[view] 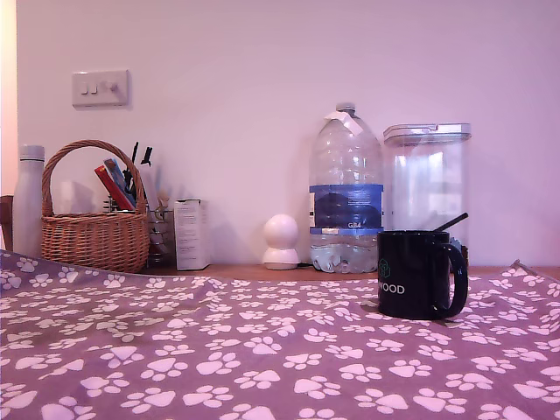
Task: Pick up the coffee capsules from the table one by one and drop them inside the nearest coffee cup
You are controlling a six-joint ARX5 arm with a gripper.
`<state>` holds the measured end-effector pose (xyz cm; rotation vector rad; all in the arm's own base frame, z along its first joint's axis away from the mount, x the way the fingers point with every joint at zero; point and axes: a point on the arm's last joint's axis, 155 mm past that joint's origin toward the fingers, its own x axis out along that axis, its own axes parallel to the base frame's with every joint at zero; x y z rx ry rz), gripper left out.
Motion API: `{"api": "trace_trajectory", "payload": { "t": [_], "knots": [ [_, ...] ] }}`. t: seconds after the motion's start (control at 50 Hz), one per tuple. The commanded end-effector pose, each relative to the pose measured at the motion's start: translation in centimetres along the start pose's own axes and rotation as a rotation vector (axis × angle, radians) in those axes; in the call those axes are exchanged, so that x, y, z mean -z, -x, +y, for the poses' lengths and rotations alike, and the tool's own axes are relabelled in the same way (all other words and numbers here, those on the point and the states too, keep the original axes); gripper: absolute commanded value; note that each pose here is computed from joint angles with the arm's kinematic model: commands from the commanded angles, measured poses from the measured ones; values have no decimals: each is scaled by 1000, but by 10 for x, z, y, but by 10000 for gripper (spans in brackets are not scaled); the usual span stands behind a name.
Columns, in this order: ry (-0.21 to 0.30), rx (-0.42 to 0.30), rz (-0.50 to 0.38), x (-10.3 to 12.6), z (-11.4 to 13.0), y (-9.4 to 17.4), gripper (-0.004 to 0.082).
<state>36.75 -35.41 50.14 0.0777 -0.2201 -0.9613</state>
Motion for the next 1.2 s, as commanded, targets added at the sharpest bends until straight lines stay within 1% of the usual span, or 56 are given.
{"api": "trace_trajectory", "payload": {
  "t": [0.0, 0.12, 0.24, 0.32, 0.36, 0.42, 0.48, 0.58, 0.62, 0.68, 0.78, 0.82, 0.94, 1.02, 1.12, 1.18],
  "knots": [
    [40, 1, 83, 56, -8, 19, 21],
    [56, -26, 120, 89, -8, 46, 20],
    [77, -57, 192, 133, -6, 70, 20],
    [86, -72, 221, 158, -6, 83, 17],
    [92, -89, 229, 170, -5, 89, 2],
    [108, -115, 244, 187, -3, 99, -17],
    [132, -128, 263, 205, -3, 108, -17],
    [168, -153, 319, 238, -2, 122, -17],
    [188, -173, 334, 249, 1, 128, -18],
    [201, -192, 350, 263, 3, 136, -19],
    [226, -226, 361, 279, 7, 147, -19],
    [244, -250, 370, 286, 9, 152, -19],
    [259, -306, 403, 302, 15, 163, -19],
    [269, -332, 401, 305, 18, 167, -19],
    [290, -342, 402, 307, 18, 168, -19],
    [292, -351, 401, 307, 20, 168, -19]
  ]
}}
